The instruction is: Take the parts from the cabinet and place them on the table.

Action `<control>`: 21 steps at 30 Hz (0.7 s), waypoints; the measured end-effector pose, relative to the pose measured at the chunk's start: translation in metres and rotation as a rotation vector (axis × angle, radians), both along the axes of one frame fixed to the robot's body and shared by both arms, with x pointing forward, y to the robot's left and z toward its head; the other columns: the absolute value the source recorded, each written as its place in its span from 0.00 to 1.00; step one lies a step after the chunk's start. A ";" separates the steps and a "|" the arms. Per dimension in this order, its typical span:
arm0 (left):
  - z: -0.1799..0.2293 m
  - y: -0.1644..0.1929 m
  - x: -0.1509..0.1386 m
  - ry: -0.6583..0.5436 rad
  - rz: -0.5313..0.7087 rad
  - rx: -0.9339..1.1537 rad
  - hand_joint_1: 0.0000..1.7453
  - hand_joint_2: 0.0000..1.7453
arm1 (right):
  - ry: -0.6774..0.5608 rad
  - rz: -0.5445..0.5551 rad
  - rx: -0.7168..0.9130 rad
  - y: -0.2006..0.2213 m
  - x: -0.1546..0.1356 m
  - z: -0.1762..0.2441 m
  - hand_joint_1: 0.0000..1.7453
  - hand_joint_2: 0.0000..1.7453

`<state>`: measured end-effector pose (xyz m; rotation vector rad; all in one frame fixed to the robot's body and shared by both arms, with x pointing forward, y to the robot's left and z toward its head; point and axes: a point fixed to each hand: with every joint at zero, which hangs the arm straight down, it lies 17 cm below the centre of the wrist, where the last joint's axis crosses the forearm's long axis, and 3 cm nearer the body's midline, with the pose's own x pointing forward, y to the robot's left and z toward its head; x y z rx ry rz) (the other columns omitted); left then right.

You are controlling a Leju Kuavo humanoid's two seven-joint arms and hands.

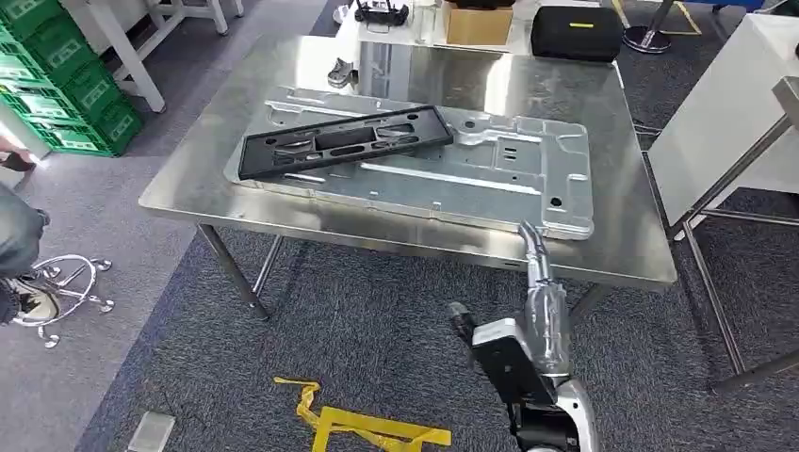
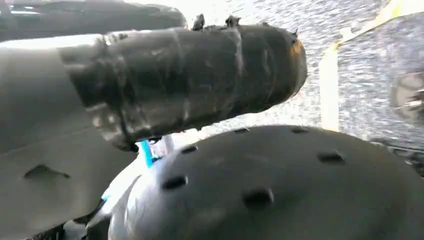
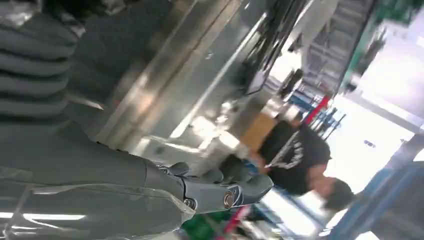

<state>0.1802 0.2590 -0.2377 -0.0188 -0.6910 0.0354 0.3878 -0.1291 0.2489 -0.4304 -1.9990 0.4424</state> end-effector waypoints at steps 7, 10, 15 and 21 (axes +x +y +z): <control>0.001 0.002 0.005 -0.008 0.010 0.000 0.00 0.00 | 0.086 -0.086 0.092 -0.046 0.000 -0.036 0.00 0.00; 0.002 0.002 0.007 -0.010 0.013 -0.001 0.00 0.00 | 0.121 -0.113 0.141 -0.062 0.003 -0.045 0.00 0.00; 0.001 -0.001 0.002 -0.004 0.037 -0.012 0.00 0.00 | 0.241 -0.129 0.424 -0.110 -0.002 -0.094 0.00 0.00; 0.000 -0.003 0.000 0.002 0.057 -0.021 0.00 0.00 | 0.316 -0.191 0.579 -0.164 -0.011 -0.162 0.00 0.00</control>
